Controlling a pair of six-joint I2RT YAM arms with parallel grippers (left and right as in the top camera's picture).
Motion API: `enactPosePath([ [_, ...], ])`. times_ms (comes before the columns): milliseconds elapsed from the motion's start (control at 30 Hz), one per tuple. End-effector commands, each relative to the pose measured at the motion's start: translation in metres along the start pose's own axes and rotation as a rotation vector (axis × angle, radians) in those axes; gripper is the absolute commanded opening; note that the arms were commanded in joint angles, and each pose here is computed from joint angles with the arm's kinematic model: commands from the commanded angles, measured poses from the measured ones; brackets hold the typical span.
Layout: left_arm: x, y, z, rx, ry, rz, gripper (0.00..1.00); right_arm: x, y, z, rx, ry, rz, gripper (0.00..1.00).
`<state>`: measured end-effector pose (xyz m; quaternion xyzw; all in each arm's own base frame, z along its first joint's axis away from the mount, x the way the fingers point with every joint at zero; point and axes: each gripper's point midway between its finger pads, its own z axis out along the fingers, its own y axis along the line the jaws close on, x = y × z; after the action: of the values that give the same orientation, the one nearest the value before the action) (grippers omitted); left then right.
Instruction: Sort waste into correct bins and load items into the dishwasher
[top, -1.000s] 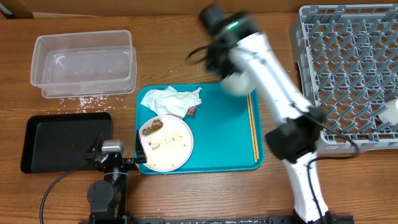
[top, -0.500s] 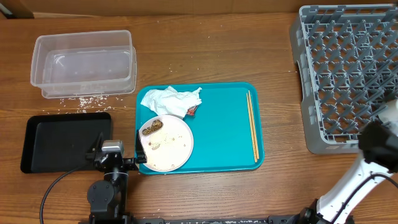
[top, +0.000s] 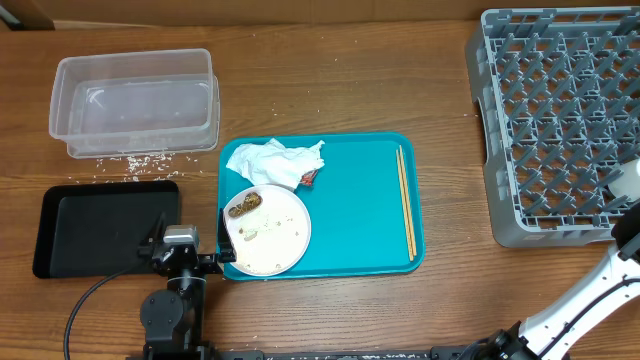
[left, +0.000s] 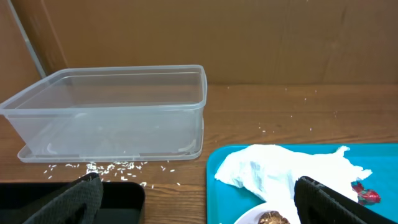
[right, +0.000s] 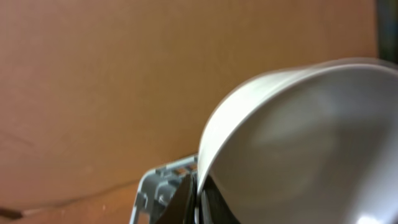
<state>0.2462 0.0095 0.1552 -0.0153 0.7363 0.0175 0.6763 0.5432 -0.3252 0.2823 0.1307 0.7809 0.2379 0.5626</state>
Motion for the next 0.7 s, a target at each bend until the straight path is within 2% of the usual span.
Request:
enactPosePath([
  [0, 0.0, 0.0, 0.0, 0.003, -0.007, -0.007, 1.0, 0.027, -0.006, 0.006, -0.215, 0.022, 0.09, 0.04],
  [267, -0.001, 0.0, 0.0, 0.003, -0.007, -0.007, 1.0, 0.084, -0.068, 0.039, -0.216, 0.047, 0.298, 0.04],
  [533, -0.001, 0.0, 0.0, 0.003, -0.007, -0.007, 1.0, 0.102, -0.108, 0.028, -0.059, 0.064, 0.494, 0.04],
  [600, -0.001, 0.0, 0.0, 0.003, -0.007, -0.007, 1.0, 0.103, -0.114, 0.02, -0.042, 0.067, 0.546, 0.07],
  [667, 0.0, 0.0, 0.0, 0.003, -0.007, -0.007, 1.0, 0.101, -0.118, 0.013, -0.031, 0.067, 0.57, 0.18],
])
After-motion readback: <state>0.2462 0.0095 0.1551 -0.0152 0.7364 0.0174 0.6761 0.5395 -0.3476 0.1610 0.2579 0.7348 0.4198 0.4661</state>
